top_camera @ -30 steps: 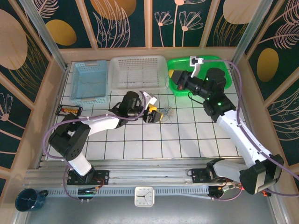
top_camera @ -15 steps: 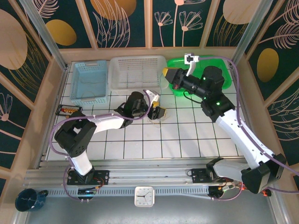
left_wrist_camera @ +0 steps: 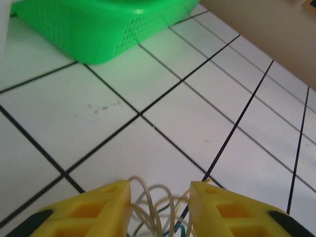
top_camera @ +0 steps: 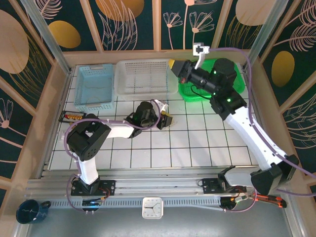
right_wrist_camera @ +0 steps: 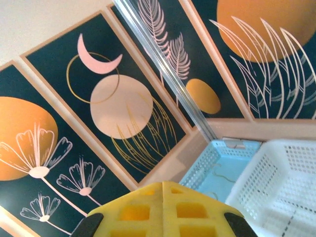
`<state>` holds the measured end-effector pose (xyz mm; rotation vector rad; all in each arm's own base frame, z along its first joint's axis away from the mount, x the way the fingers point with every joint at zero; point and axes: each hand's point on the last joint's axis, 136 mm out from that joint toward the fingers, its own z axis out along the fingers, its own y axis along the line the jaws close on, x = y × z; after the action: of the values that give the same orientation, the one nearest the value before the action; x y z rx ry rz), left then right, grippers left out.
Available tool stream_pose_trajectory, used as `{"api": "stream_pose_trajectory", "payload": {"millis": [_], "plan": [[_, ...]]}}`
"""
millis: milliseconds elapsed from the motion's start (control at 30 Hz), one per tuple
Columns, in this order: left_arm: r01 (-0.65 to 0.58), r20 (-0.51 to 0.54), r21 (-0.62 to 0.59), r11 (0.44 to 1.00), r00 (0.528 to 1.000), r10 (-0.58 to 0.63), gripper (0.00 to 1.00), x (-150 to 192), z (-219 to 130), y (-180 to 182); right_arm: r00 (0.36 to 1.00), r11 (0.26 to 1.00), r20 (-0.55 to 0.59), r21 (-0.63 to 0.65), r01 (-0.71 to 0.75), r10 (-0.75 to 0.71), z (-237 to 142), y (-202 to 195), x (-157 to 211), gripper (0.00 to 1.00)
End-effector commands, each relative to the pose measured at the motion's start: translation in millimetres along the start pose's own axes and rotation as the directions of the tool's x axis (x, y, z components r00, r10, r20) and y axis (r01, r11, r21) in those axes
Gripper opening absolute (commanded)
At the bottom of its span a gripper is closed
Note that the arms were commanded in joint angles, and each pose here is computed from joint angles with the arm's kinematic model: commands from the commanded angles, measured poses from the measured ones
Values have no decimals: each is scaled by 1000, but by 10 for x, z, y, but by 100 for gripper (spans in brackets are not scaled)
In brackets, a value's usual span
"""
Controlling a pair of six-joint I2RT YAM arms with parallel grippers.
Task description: Untangle the cables
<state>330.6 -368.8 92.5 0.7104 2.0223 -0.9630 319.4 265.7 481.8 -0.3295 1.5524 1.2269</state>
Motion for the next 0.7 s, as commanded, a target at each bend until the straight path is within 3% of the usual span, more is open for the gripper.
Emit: {"api": "stream_pose_trajectory", "payload": {"millis": [0,300,467,667], "plan": [[5,-3,-2,1000,1000,-5,33,123,12,49,991,998,132,-45,35,-29,-76,208,-545,0],[16,-33,-28,999,999,-17,32,346,-60,111,949,999,316,-53,10,7,-420,69,-1404,0],[23,-28,-25,999,999,-23,35,336,-97,94,933,1000,360,-4,23,-20,-534,-83,-1633,0],[50,10,20,999,999,-51,50,132,-159,-46,917,994,395,108,5,-47,-631,-485,-1707,0]]}}
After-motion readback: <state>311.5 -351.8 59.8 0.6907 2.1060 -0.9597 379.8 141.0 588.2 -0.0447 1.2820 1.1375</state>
